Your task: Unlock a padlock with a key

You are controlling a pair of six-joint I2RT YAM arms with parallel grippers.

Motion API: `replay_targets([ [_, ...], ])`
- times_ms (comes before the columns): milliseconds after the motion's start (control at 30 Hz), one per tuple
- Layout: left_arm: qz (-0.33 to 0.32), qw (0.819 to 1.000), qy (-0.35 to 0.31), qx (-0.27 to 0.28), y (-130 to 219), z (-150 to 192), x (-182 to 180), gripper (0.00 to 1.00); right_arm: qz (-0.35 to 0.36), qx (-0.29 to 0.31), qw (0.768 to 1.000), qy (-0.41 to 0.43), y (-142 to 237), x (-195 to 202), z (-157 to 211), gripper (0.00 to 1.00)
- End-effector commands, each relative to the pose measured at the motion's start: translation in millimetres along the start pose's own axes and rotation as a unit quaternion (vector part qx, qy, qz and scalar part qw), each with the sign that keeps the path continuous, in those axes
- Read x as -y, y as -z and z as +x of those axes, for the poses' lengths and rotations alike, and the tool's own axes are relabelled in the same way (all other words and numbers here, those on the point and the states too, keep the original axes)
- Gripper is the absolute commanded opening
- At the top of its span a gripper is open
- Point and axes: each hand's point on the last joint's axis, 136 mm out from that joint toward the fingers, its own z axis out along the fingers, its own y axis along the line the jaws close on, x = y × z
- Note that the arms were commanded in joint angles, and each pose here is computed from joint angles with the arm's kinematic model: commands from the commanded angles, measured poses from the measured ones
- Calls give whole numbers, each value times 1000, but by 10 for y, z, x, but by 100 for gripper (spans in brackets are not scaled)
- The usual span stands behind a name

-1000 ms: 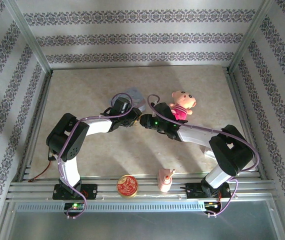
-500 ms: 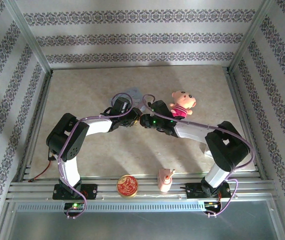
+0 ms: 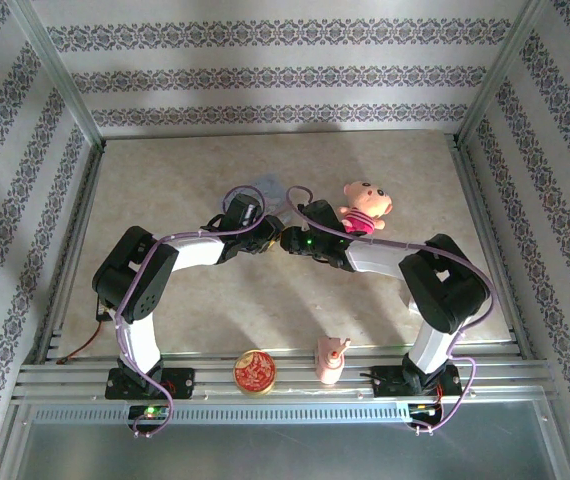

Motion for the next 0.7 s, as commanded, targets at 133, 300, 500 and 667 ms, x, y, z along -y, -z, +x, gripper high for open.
replay_targets([
  [133,41,998,4,-40,47,157,255,0,-34,11,999,-22,-63,-76,-101,23],
  [300,47,998,2,-40,52,154,282,0,-48,10,998,-46,-104,-20,-87,19],
  [500,67,997,0,-44,75,180,320,0,-107,14,988,-112,-147,-28,-149,4],
  [667,76,996,-4,-46,92,195,342,0,-128,12,976,-176,-166,-38,-175,0],
])
